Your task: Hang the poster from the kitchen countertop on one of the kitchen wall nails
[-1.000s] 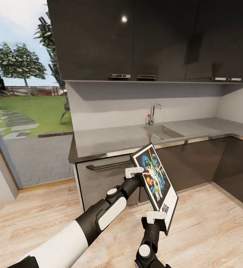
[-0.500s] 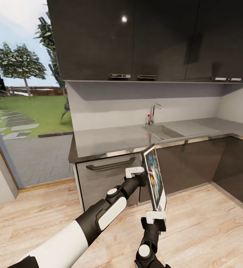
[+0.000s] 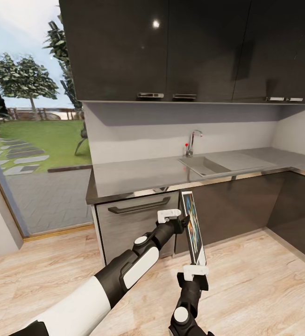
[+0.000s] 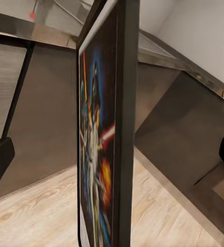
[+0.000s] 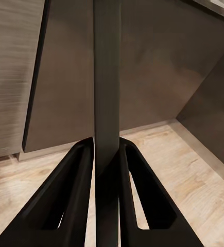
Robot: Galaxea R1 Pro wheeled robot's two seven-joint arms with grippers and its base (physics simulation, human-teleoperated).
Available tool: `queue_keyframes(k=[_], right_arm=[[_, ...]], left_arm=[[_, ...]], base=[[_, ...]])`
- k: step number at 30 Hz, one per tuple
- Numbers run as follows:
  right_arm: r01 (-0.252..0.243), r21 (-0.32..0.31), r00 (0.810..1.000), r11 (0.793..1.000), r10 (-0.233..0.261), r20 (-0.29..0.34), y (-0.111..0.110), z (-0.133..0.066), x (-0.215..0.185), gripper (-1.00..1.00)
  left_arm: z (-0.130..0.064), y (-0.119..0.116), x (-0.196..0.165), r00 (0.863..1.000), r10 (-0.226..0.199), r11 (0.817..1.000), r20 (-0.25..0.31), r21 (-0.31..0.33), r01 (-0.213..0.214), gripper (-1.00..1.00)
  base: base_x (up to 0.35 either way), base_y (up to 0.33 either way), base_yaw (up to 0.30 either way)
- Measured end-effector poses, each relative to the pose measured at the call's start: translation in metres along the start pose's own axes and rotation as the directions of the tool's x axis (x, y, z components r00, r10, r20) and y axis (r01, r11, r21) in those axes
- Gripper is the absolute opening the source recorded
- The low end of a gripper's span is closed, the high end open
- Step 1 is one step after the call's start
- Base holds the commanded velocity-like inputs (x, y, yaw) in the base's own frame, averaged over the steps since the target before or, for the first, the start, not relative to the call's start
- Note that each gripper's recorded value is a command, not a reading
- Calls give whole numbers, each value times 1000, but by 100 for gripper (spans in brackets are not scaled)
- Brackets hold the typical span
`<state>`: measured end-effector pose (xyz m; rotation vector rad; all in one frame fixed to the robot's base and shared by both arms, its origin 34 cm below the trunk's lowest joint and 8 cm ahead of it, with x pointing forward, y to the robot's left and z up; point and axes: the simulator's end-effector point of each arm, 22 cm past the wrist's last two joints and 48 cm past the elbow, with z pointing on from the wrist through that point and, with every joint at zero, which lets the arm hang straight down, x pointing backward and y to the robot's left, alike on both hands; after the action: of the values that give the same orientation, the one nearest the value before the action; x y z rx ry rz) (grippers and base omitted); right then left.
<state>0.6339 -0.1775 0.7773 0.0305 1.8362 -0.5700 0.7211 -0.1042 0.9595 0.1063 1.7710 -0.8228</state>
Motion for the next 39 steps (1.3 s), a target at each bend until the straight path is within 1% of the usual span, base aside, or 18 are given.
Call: queue_keyframes(k=[3, 8, 14, 17, 24, 28, 31, 32, 35, 37, 38, 39], right_arm=[[0, 0, 1000, 1000, 0, 0, 0, 0, 0, -100], [1, 1, 1000, 1000, -1, -1, -1, 0, 1, -100], [2, 6, 1000, 1000, -2, -6, -3, 2, 2, -100], [-10, 29, 1000, 1000, 11, -27, -12, 7, 7, -100], [-8, 44, 999, 999, 9, -33, -22, 12, 12, -100], [7, 56, 1000, 998, -6, -28, -33, 19, 15, -100], [17, 53, 1000, 998, -16, -21, -39, 24, 15, -100], [27, 36, 999, 999, -27, -21, -47, 35, 19, -100], [23, 23, 999, 999, -23, -38, -61, 48, 28, -100], [5, -2, 998, 1000, -5, -57, -67, 57, 35, -100], [-26, -46, 997, 999, 23, -71, -72, 67, 38, -100], [-41, -78, 997, 996, 36, -71, -73, 72, 37, -100]], left_arm=[[0, 0, 0, 1000, 0, 1000, 1, 1, 0, 100], [-3, -19, -20, 999, -11, 999, 41, 41, 10, 100], [-5, -27, -28, 998, -18, 998, 58, 57, 15, 100], [-7, -34, -35, 997, -21, 997, 72, 73, 16, 100], [-8, -37, -39, 997, -26, 997, 78, 78, 19, 100], [-8, -37, -40, 996, -29, 997, 81, 79, 23, 100], [-8, -37, -41, 996, -30, 997, 82, 79, 24, 100], [-10, -17, -42, 997, -27, 998, 79, 56, 23, 100], [-15, 10, -42, 996, -51, 998, 69, 33, 49, 100], [-20, 28, -41, 994, -97, 995, 56, 38, 95, 100], [-27, 44, -42, 988, -149, 987, 45, 73, 145, 100], [-32, 58, -41, 986, -161, 984, 39, 85, 158, 100]], base=[[0, 0, 0], [0, 0, 0], [0, 0, 0], [0, 0, 0], [0, 0, 0], [0, 0, 0], [0, 0, 0], [0, 0, 0], [0, 0, 0], [0, 0, 0], [0, 0, 0], [0, 0, 0]])
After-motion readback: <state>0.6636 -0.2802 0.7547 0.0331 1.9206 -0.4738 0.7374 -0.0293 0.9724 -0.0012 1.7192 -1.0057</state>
